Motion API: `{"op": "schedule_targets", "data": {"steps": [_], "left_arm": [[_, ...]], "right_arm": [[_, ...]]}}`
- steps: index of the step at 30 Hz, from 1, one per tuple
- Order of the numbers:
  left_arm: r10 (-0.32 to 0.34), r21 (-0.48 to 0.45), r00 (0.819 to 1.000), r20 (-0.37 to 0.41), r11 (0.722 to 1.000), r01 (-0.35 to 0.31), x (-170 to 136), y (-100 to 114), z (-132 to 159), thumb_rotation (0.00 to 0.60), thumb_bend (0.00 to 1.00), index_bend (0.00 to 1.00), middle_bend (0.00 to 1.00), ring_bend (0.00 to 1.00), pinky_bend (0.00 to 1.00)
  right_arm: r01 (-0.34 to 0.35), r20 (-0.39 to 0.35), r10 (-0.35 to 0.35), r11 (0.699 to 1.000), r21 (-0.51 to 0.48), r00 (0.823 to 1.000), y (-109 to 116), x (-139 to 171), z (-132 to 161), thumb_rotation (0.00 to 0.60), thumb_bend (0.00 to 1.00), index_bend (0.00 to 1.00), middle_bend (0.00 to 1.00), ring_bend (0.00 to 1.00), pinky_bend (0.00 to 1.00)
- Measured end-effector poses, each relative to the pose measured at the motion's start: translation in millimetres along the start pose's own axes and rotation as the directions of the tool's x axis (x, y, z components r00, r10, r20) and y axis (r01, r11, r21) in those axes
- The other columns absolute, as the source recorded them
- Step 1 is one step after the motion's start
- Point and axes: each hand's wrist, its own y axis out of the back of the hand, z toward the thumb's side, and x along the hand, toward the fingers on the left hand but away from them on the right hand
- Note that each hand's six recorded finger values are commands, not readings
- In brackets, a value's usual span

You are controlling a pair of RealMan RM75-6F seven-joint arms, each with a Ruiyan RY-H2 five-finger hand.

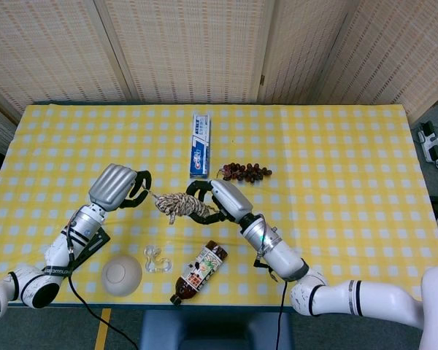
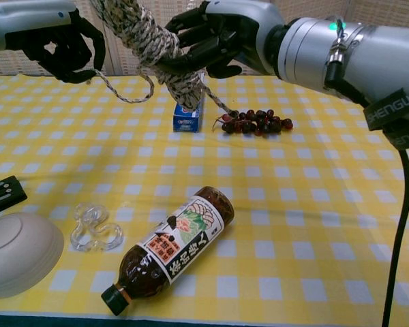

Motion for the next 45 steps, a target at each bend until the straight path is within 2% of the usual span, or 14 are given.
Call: {"op": "schedule_targets", "data": {"steps": [9, 17, 23, 29, 35, 41, 45], "left_arm": [[0.033, 0.051, 0.999, 0.027, 0.998, -0.035, 8.5, 17.6, 16.3, 0.6, 0.53, 0.63, 0.84, 0.77, 0.76], [0.091, 0.143, 0.994, 0.059, 0.985, -0.099, 5.7, 28.0, 43.1, 0.6, 0.53, 0.63, 0.84, 0.77, 0.76], [0.113, 0.143, 0.99, 0.084, 0.982, -0.124, -0.3, 30.2, 61.8, 0.6, 0.53, 0.63, 0.84, 0.77, 0.76], [0.126, 0.137, 0.987, 0.101, 0.981, -0.139, -8.1, 27.2, 71.9, 0.6, 0.53, 0.63, 0.84, 0.77, 0.76], [0.133, 0.139, 0.985, 0.11, 0.979, -0.148, -15.8, 21.3, 78.7, 0.6, 0.53, 0.63, 0.84, 0.77, 0.76], [0.16, 0.113, 0.983, 0.092, 0.979, -0.17, -19.5, 19.3, 78.8, 0.6, 0.53, 0.63, 0.84, 0.77, 0.76], [0.177, 0.1, 0.982, 0.072, 0.978, -0.183, -20.5, 18.6, 76.4, 0.6, 0.53, 0.63, 0.84, 0.77, 0.76]], "right_arm": [[-0.089, 0.082, 0.079, 0.988, 0.124, 0.993, -22.2, -3.3, -4.8, 0.6, 0.44, 1.0, 0.89, 1.0, 0.98], [-0.109, 0.205, 0.078, 0.984, 0.143, 0.976, -37.9, -18.8, -12.5, 0.6, 0.44, 1.0, 0.89, 1.0, 0.98], [-0.115, 0.274, 0.069, 0.981, 0.156, 0.959, -50.1, -34.7, -11.1, 0.6, 0.44, 1.0, 0.89, 1.0, 0.98], [-0.075, 0.321, 0.041, 0.993, 0.093, 0.946, -53.1, -47.7, -10.4, 0.6, 0.44, 1.0, 0.89, 1.0, 0.98], [0.018, 0.352, -0.004, 0.999, -0.038, 0.936, -52.1, -61.3, -6.4, 0.6, 0.44, 1.0, 0.89, 1.0, 0.98], [0.116, 0.362, -0.042, 0.976, -0.186, 0.931, -52.9, -65.7, -6.5, 0.6, 0.44, 1.0, 0.89, 1.0, 0.98], [0.194, 0.361, -0.081, 0.938, -0.288, 0.929, -52.5, -67.1, -6.9, 0.6, 0.44, 1.0, 0.89, 1.0, 0.98]]}}
